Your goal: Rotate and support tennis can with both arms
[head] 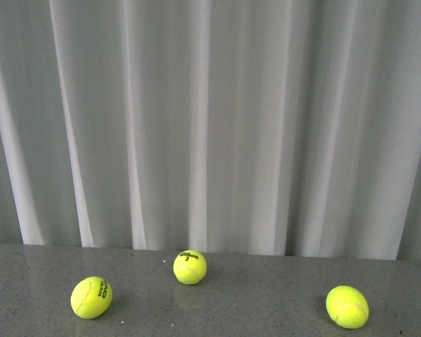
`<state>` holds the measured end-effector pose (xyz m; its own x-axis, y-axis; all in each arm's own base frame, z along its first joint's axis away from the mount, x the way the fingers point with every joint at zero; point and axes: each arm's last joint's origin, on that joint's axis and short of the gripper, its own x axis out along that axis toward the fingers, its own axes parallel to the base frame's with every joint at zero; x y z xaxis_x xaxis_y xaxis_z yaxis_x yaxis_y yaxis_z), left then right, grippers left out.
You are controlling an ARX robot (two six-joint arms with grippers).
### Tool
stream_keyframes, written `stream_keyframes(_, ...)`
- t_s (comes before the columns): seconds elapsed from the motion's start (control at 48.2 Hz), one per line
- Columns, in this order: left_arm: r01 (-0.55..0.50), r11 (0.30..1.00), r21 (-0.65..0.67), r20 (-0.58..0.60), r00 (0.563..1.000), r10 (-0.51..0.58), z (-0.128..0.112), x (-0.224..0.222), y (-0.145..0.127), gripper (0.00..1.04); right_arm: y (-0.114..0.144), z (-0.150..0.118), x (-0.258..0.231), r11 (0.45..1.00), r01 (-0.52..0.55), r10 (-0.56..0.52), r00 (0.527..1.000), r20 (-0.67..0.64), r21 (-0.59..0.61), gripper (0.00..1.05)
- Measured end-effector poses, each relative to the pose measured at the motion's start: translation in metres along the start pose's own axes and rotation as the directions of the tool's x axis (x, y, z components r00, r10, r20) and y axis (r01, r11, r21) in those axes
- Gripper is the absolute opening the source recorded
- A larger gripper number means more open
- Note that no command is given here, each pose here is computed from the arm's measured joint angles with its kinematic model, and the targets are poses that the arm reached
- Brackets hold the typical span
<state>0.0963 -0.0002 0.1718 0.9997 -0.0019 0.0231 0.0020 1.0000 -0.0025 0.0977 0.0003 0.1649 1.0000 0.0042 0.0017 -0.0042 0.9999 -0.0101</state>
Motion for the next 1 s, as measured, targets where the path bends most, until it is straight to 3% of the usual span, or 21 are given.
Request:
stream_keyframes(0.291,-0.005,1.000,-0.004,-0.003,1.000,0.005,0.000,0.000,0.000,0.98,0.000,0.000,0.000,1.000,0.000,0.000,1.000,0.000,0.000,0.98)
stream_keyframes(0.332,-0.074,0.996,-0.053,-0.146,0.987,0.066,-0.002,0.001,0.001,0.98,0.000,0.000,0.000,1.000,0.000,0.000,1.000,0.000,0.000,0.98)
stream_keyframes(0.415,-0.116,0.983,-0.145,-0.346,0.936,0.059,-0.001,0.015,0.002,0.98,0.000,0.000,0.000,1.000,0.000,0.000,1.000,0.000,0.000,0.98)
stream_keyframes(0.664,-0.023,0.965,-0.262,-0.372,0.925,-0.079,0.017,0.114,0.021,0.98,0.000,0.000,0.000,1.000,0.000,0.000,1.000,0.000,0.000,0.98)
stream_keyframes(0.768,0.030,0.941,-0.337,-0.505,0.838,-0.208,-0.013,0.157,0.023,0.98,0.000,0.000,0.000,1.000,0.000,0.000,1.000,0.000,0.000,0.98)
stream_keyframes(0.913,0.051,0.911,-0.408,-0.624,0.713,-0.319,-0.050,0.178,0.019,0.98,0.000,0.000,0.000,1.000,0.000,0.000,1.000,0.000,0.000,0.98)
stream_keyframes(0.997,0.067,0.893,-0.446,-0.648,0.664,-0.373,-0.061,0.184,0.016,0.98,0.000,0.000,0.000,1.000,0.000,0.000,1.000,0.000,0.000,0.98)
